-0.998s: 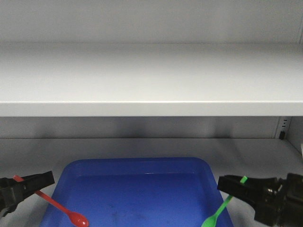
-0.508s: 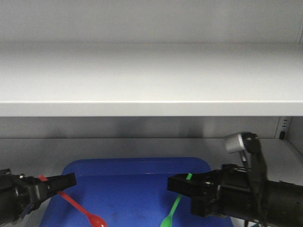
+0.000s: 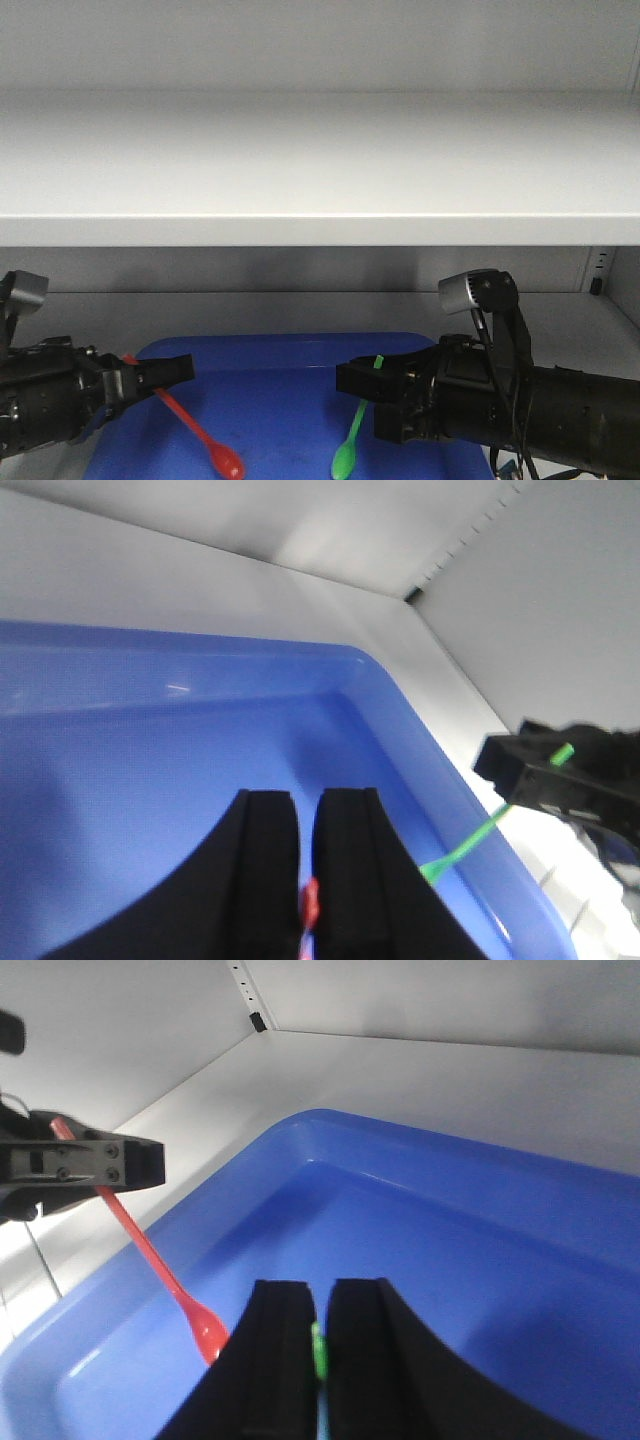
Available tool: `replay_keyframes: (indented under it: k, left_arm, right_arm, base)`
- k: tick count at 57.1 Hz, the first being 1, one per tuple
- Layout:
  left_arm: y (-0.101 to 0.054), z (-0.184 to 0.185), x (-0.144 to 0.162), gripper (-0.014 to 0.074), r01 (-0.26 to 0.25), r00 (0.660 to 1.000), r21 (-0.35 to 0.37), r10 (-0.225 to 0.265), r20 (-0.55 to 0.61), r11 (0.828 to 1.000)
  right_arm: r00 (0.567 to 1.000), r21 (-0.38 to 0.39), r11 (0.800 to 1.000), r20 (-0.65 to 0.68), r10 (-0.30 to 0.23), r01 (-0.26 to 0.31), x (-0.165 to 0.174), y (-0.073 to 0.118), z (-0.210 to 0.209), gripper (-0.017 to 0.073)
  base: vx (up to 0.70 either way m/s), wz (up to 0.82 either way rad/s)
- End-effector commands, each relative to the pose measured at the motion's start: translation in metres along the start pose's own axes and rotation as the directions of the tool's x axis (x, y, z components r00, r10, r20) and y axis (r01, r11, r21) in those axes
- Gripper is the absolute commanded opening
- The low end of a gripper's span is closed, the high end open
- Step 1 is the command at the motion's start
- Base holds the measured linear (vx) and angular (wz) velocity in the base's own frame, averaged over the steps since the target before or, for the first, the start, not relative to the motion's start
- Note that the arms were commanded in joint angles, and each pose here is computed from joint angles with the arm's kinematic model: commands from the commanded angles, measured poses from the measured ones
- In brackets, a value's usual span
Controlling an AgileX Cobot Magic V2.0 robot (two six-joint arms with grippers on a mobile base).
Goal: Sort red and green spoons into left cabinet
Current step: 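Extend both grippers with the spoons over the blue tray, then open both grippers to drop the red and green spoons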
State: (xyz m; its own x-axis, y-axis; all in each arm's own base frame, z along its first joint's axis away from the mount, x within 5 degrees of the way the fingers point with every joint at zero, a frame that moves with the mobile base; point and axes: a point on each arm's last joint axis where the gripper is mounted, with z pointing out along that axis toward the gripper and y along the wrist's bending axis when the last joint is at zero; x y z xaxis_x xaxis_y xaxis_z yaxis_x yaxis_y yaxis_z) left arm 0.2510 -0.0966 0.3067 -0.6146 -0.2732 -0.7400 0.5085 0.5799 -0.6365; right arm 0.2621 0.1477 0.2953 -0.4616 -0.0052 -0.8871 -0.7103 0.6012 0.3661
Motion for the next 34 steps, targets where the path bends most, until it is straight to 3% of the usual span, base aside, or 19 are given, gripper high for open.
replay_keyframes:
  k: [1, 6, 11, 17, 19, 25, 34]
  left_arm:
    - [-0.018, -0.001, -0.016, 0.0356, -0.096, 0.994, 0.097, 0.090, 0.064, 0.991]
    - [-0.017, -0.001, -0.017, 0.0454, -0.180, 0.982, 0.084, 0.175, 0.069, 0.980]
    - [-0.014, -0.001, -0.015, 0.0509, -0.309, 0.950, 0.046, 0.307, 0.053, 0.950]
    - [-0.010, 0.000, -0.013, 0.0516, -0.480, 0.877, 0.012, 0.480, 0.016, 0.877]
    - [-0.009, 0.000, -0.012, 0.0514, -0.547, 0.837, 0.004, 0.547, 0.004, 0.837]
    - [-0.006, 0.000, -0.013, 0.0513, -0.654, 0.757, -0.026, 0.654, -0.011, 0.756]
    - [-0.001, -0.001, -0.015, 0.0512, -0.714, 0.699, -0.086, 0.714, -0.034, 0.695]
  right_arm:
    - [0.994, -0.020, 0.998, 0.101, -0.050, 0.053, -0.021, 0.009, -0.007, 0.0306]
    - [0.984, 0.015, 0.989, 0.099, -0.149, 0.148, -0.021, 0.007, -0.007, 0.0424]
    - [0.968, 0.045, 0.972, 0.093, -0.234, 0.231, -0.021, 0.005, -0.007, 0.0524]
    - [0.937, 0.069, 0.940, 0.078, -0.340, 0.335, -0.020, 0.003, -0.007, 0.0578]
    - [0.924, 0.080, 0.926, 0.070, -0.375, 0.369, -0.020, 0.002, -0.007, 0.0577]
    - [0.895, 0.122, 0.892, 0.045, -0.443, 0.435, -0.020, -0.002, -0.007, 0.0565]
    - [0.875, 0.195, 0.858, -0.001, -0.484, 0.475, -0.020, -0.009, -0.008, 0.0538]
  base:
    - [0.00, 0.00]
    - [0.00, 0.00]
    - [0.00, 0.00]
    - [0.00, 0.00]
    - [0.00, 0.00]
    - [0.00, 0.00]
    - [0.00, 0.00]
